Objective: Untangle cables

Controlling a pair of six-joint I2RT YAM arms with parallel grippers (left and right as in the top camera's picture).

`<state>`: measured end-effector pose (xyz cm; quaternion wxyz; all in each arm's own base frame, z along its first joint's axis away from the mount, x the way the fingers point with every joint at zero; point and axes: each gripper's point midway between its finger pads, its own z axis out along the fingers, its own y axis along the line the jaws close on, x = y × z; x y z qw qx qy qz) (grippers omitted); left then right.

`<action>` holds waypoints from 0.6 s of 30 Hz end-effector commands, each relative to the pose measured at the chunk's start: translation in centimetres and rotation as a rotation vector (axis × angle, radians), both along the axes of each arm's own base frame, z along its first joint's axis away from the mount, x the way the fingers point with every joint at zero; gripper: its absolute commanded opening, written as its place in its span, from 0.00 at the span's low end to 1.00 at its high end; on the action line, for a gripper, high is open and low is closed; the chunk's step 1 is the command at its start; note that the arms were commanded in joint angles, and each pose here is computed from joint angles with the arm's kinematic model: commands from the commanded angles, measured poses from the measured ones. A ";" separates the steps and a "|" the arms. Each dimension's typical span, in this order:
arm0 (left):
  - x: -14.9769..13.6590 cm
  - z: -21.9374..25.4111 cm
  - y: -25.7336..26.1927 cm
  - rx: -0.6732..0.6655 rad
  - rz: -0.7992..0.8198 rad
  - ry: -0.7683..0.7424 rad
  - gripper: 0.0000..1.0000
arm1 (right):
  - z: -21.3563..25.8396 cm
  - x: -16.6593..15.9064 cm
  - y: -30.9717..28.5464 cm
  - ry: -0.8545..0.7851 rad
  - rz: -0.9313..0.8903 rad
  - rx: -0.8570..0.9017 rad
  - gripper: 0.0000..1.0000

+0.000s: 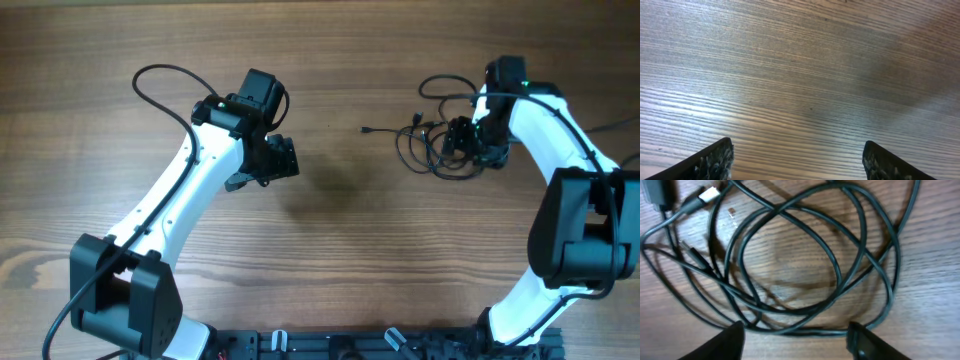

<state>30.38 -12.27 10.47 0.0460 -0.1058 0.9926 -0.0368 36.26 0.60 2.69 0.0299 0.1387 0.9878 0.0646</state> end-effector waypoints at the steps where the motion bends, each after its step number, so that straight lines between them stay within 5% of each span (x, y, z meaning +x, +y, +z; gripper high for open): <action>1: 0.4 0.3 0.4 0.014 0.021 -0.017 0.85 | -1.6 -0.5 0.2 0.017 -0.051 -0.011 0.54; 8: 0.4 0.3 0.4 0.014 0.021 -0.016 0.85 | -2.1 -0.5 0.4 0.015 -0.124 0.008 0.15; 13: 0.4 0.3 0.4 0.014 0.021 -0.016 0.85 | -2.1 -0.6 1.3 0.017 -0.107 0.020 0.05; 18: 0.3 0.3 0.4 0.016 0.021 -0.013 0.85 | -1.8 -1.0 5.4 0.028 -0.034 0.108 0.05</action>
